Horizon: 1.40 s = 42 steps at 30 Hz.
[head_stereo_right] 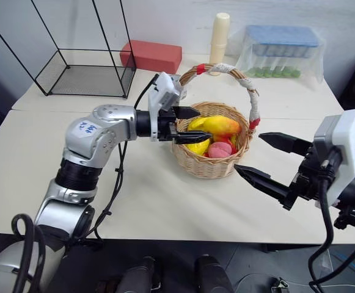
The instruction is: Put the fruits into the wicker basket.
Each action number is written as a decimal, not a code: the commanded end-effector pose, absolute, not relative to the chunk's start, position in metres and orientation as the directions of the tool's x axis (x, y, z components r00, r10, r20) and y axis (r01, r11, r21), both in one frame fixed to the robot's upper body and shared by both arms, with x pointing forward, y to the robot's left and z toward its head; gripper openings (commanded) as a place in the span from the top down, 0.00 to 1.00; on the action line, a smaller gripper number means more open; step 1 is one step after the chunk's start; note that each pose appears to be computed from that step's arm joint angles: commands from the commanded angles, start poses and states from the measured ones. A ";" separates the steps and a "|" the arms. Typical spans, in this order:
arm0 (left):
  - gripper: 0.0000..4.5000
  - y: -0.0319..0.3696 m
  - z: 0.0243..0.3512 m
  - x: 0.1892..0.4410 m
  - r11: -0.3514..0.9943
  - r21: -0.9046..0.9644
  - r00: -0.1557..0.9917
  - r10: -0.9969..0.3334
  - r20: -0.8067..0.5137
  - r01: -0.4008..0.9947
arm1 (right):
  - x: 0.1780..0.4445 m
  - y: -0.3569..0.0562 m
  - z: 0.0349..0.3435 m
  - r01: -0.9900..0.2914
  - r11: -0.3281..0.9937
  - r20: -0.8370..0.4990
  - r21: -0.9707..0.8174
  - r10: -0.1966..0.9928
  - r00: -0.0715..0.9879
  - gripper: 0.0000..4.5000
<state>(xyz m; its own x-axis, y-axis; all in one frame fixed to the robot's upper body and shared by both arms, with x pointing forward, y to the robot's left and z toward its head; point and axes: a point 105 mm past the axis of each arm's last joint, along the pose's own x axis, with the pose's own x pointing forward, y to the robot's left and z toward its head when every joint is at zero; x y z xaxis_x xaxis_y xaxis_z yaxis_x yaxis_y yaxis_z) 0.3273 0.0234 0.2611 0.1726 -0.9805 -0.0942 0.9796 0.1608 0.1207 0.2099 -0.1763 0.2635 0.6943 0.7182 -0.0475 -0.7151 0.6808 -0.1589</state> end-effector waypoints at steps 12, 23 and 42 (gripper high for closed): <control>0.01 0.111 0.285 0.270 -0.100 0.250 -0.070 -0.989 -0.128 0.963 | 0.278 -0.221 0.238 -0.347 0.936 0.099 -0.054 0.351 0.931 0.00; 0.00 0.102 0.288 0.289 -0.005 0.307 0.030 -0.993 -0.111 0.952 | 0.335 -0.215 0.219 -0.280 0.960 0.151 -0.001 0.277 0.949 0.20; 0.00 0.091 0.297 0.297 -0.025 0.273 -0.011 -0.999 -0.052 0.962 | 0.301 -0.259 0.264 -0.190 0.981 0.294 -0.042 0.194 0.936 0.97</control>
<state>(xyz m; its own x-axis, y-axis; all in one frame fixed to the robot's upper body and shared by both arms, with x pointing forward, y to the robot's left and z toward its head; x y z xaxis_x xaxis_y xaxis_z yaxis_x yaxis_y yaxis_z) 0.3009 0.0918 0.2869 0.0030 -0.9982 -0.0600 0.9748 -0.0105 0.2229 0.3203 -0.2451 0.2303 0.9588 0.2165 0.1837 -0.2192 0.9757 -0.0059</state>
